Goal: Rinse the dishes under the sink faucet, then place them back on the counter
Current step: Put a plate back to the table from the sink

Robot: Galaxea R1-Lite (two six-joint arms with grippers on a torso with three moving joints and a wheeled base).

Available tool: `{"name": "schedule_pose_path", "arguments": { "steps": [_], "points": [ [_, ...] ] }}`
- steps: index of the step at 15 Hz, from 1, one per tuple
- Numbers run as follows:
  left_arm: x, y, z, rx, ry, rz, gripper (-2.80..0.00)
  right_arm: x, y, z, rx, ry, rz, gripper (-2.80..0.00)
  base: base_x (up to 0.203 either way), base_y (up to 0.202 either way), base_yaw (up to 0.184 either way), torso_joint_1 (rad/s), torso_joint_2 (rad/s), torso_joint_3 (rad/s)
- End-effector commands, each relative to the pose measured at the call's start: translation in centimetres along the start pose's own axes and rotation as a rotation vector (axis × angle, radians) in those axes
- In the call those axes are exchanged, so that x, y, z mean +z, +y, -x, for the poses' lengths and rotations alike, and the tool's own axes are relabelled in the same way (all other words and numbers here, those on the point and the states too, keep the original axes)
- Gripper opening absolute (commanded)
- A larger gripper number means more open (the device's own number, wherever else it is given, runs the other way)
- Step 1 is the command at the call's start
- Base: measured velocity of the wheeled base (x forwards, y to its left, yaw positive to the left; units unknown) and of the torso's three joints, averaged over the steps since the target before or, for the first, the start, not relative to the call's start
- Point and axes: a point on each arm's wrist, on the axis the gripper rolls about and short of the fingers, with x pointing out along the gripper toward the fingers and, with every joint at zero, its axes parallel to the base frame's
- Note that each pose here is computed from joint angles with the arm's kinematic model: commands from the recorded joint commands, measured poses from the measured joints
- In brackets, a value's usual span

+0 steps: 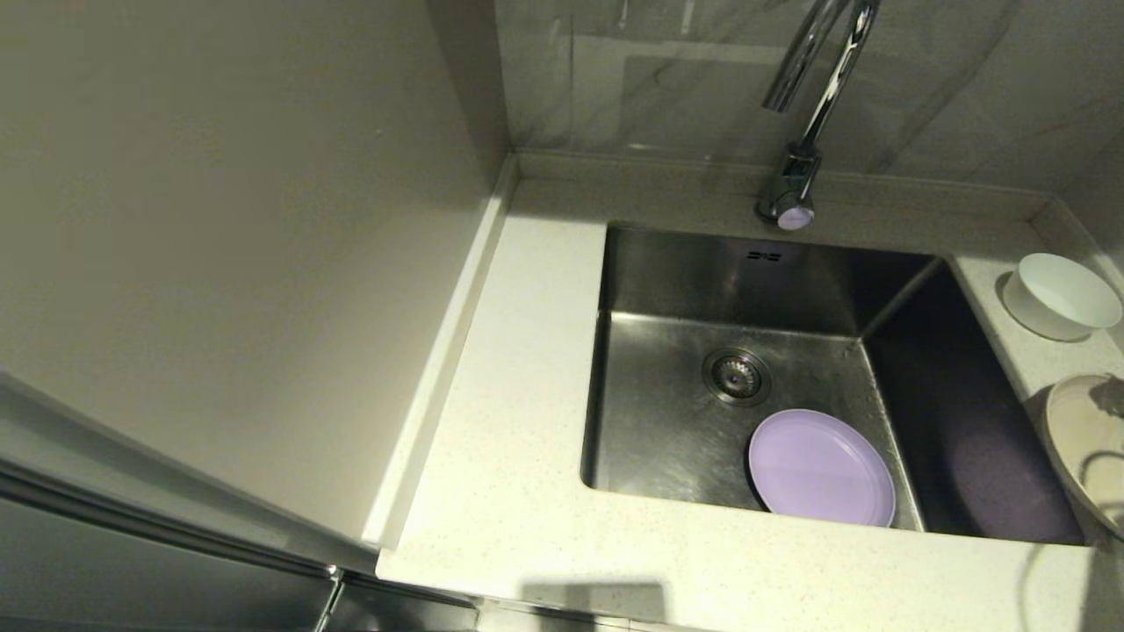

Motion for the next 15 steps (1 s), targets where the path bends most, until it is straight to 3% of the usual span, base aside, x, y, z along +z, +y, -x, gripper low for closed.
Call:
{"name": "schedule_pose_path", "arguments": {
  "steps": [1,7,15],
  "points": [
    [0.0,0.0,0.0,0.001,-0.004,0.001,-2.8,0.3,0.0,-0.3,0.007,-0.006,0.008,0.0,0.0,0.0,0.0,0.0,0.0,0.0],
    [0.0,0.0,0.0,0.001,-0.004,0.001,-2.8,2.7,1.4,1.7,0.029,-0.097,-0.038,0.0,0.0,0.0,0.0,0.0,0.0,0.0],
    [0.0,0.0,0.0,0.001,-0.004,0.001,-2.8,7.1,11.9,6.3,0.311,-0.39,0.165,0.0,0.0,0.0,0.0,0.0,0.0,0.0]
  ]
}}
